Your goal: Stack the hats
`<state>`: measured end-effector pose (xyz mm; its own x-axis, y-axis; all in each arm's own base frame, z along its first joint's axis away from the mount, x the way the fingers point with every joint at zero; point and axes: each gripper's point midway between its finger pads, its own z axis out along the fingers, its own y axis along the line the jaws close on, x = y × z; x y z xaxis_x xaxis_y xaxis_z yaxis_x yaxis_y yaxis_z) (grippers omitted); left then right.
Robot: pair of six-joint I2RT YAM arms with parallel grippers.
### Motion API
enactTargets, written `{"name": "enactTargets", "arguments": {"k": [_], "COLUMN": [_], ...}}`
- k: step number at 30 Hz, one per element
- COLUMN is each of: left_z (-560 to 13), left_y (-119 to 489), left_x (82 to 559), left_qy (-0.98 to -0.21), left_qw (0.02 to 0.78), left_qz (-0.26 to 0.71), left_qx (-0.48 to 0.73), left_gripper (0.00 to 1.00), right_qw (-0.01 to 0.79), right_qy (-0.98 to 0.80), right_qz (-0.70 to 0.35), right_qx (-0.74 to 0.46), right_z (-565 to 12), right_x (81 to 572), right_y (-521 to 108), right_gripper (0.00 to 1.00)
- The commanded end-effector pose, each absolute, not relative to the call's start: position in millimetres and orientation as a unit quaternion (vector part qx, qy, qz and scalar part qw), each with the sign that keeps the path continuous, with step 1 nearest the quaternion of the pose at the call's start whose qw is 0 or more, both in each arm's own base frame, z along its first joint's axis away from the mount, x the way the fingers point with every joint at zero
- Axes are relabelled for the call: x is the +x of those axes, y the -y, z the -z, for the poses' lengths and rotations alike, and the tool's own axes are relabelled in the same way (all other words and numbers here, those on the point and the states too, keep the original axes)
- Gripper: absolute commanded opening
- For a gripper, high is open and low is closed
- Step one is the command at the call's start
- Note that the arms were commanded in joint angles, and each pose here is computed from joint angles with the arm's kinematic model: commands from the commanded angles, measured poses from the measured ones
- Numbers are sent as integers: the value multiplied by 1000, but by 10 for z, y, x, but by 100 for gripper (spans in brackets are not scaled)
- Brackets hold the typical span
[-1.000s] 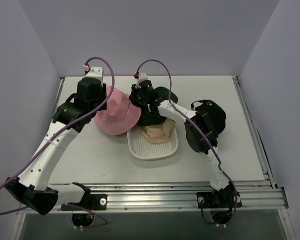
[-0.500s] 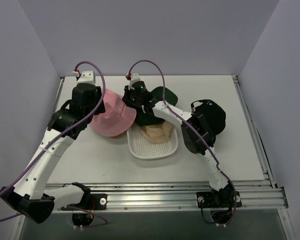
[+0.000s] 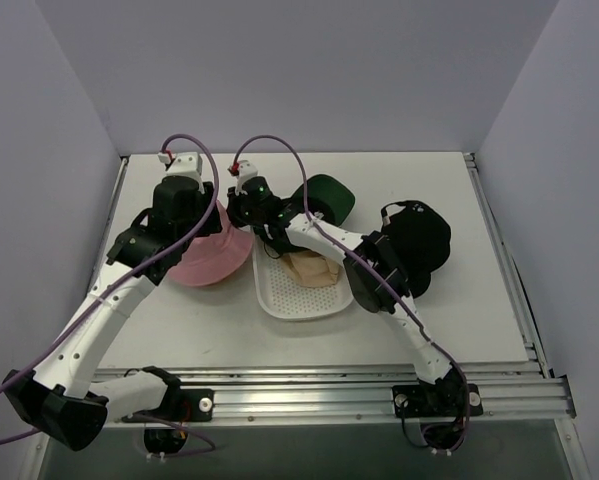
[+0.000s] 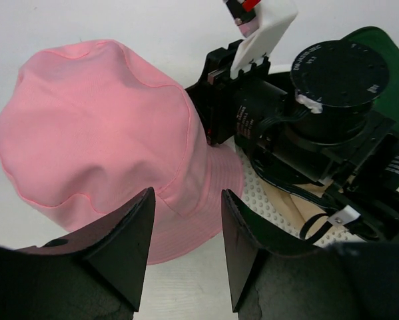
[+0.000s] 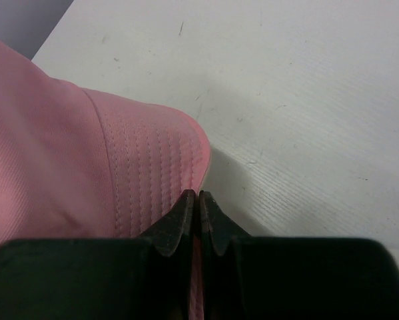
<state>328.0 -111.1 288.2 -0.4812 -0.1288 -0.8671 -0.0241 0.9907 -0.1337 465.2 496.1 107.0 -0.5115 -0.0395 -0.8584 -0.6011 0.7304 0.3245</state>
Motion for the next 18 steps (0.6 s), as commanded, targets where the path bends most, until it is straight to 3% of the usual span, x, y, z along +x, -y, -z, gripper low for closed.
{"name": "enactTargets", "arguments": {"k": [1,12,14,18], "left_z": [-3096,-2851,-2794,-2680], "left_y": [1274,1270,1236,1177], "left_x": [3402,3357,3338,3308], "left_qy": [-833,-840,-842,-846], "left_qw": [542,529,526,519], "left_qz": [101,105,102,90], "left_qx": [-41,-54,-69,-83], "left_gripper": [53,53,53,53], "right_qw": [462,471,476,503], "right_qy": [-806,-799,-796,-785], "right_qz": [-316,-313,-311,-304], "right_qx": [-194,-206,-205,-197], "right_z": [-1172,-1291,-1406,-1846], "right_x": [4705,4651,4645,4603], "right_y": [-5008,-4990,-4952,-4774], "right_gripper": [0,0,4,23]}}
